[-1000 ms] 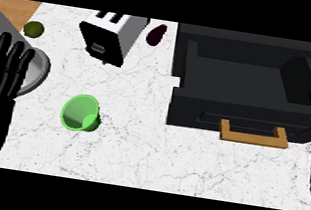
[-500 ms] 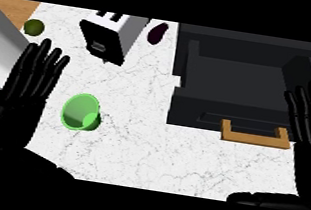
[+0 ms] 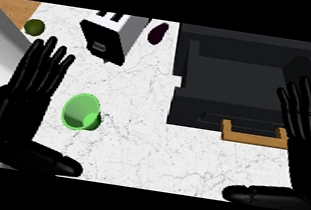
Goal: Pick up the cup, place it into the drawer and close the drawer
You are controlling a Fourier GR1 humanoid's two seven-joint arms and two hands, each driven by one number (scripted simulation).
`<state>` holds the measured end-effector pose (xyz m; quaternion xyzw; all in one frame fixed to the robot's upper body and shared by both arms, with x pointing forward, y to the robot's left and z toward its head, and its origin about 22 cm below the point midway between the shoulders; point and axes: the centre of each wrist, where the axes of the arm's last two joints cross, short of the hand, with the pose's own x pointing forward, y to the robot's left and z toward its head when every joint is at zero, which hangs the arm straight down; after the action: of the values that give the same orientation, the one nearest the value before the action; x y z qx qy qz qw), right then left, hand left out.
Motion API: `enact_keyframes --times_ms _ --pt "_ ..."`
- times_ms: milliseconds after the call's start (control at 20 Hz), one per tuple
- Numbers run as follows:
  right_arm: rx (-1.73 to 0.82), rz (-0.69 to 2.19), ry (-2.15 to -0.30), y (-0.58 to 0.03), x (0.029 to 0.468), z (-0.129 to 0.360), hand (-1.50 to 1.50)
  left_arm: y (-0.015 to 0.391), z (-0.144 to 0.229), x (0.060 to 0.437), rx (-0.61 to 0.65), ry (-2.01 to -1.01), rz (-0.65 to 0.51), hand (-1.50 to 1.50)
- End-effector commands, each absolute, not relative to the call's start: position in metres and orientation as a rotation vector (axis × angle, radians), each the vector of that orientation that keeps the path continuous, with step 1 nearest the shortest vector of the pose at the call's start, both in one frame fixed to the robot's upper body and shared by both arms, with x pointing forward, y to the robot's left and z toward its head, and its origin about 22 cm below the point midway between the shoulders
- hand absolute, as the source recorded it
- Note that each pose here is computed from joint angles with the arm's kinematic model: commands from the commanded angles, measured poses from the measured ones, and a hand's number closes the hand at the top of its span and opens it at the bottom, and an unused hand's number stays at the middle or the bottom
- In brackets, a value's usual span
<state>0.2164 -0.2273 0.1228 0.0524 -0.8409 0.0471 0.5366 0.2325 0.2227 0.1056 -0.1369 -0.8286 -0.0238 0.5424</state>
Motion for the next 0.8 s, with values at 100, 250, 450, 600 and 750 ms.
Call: enact_keyframes --times_ms 100,250,450,600,750 --pt "0.135 0.111 -1.993 -0.256 0.224 0.122 -1.50 0.222 0.107 0.239 -0.324 -1.957 -0.049 -1.50" --pt "0.143 0.085 -2.000 -0.216 0.215 0.142 -1.50 0.213 0.107 0.236 -0.314 -1.943 -0.028 -1.50" --pt "0.136 0.143 -2.008 -0.232 0.220 0.119 -1.50 0.232 0.086 0.254 -0.283 -1.923 -0.026 -1.50" --pt "0.140 0.109 -1.989 -0.226 0.226 0.114 -1.50 0.224 0.085 0.252 -0.284 -1.916 -0.053 -1.50" --pt "0.121 0.093 -2.020 -0.219 0.210 0.120 -1.50 0.232 0.063 0.243 -0.235 -1.893 -0.034 -1.50"
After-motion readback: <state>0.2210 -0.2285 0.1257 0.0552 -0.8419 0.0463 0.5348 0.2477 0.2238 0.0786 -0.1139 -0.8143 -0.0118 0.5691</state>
